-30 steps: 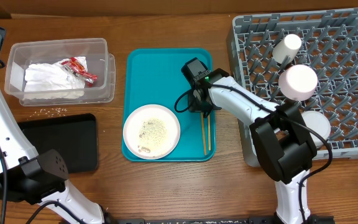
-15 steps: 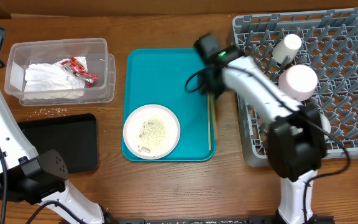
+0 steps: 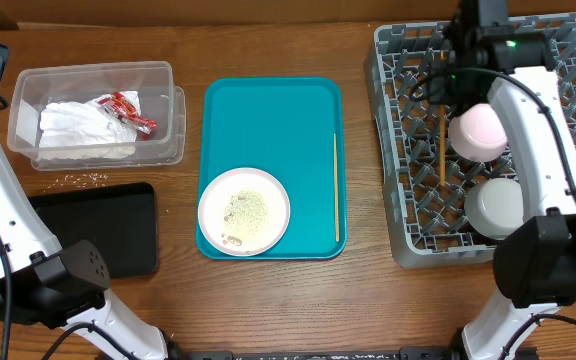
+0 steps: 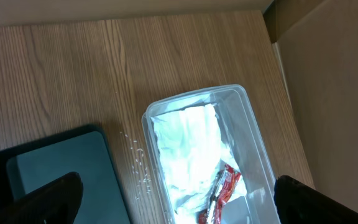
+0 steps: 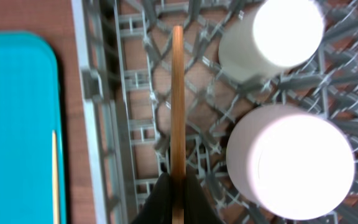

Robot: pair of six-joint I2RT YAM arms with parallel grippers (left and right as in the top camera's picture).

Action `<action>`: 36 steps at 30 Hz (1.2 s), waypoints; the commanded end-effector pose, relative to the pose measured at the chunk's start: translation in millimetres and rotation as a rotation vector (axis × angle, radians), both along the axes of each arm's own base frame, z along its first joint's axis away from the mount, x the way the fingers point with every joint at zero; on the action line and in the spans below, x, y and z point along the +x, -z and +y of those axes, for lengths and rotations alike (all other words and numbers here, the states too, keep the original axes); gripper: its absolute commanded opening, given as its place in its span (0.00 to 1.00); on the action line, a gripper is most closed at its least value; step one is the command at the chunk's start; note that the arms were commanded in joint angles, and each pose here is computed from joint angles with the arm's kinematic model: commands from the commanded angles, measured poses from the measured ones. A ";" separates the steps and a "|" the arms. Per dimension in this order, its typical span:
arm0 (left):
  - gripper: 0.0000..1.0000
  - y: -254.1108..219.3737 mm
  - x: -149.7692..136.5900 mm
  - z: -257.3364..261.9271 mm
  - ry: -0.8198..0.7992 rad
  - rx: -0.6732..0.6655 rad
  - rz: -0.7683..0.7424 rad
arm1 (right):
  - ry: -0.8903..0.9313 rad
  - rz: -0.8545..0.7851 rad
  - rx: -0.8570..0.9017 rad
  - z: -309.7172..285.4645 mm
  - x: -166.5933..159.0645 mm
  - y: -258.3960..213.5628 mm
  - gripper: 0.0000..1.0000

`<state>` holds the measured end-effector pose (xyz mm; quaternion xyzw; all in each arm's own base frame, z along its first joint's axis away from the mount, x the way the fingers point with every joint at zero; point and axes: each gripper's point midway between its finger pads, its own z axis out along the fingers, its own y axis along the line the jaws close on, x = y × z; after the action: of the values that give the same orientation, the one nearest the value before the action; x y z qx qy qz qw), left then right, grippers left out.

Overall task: Sort waste into correct bins and load items into the dishwasher
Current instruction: 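Carry the chopstick with the right gripper into the rack, then return the right gripper to the tray and grasp the second chopstick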

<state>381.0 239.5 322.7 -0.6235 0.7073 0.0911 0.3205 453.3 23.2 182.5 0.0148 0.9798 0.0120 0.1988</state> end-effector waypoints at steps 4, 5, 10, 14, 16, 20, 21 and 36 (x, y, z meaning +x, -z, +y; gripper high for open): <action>1.00 2.9 2.1 0.0 0.006 0.009 0.016 | -0.177 0.071 0.128 27.1 -15.0 24.7 0.04; 1.00 2.9 2.1 0.0 0.006 0.009 0.016 | -0.177 0.078 0.129 27.1 -16.2 28.0 0.05; 1.00 2.9 2.1 0.0 0.006 0.009 0.016 | -0.167 0.111 0.141 29.1 -22.8 43.5 0.25; 1.00 2.9 2.1 0.0 0.006 0.009 0.016 | -0.139 0.135 0.158 30.0 -27.7 47.5 0.28; 1.00 2.9 2.1 0.1 0.006 0.010 0.016 | -0.148 0.138 0.184 34.6 -28.8 46.6 0.28; 1.00 2.9 2.1 0.0 0.006 0.009 0.016 | -0.182 0.144 0.282 52.0 -33.1 41.1 0.28; 1.00 2.9 2.1 0.0 0.006 0.009 0.016 | -0.191 0.145 0.305 56.6 -33.9 38.7 0.28; 1.00 2.9 2.1 0.0 0.006 0.009 0.016 | -0.273 0.093 0.389 128.9 -47.0 -1.2 0.67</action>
<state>381.0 239.4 322.7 -0.6235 0.7073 0.0911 0.3203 408.5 132.0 159.7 -0.0671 0.9674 0.2144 0.1170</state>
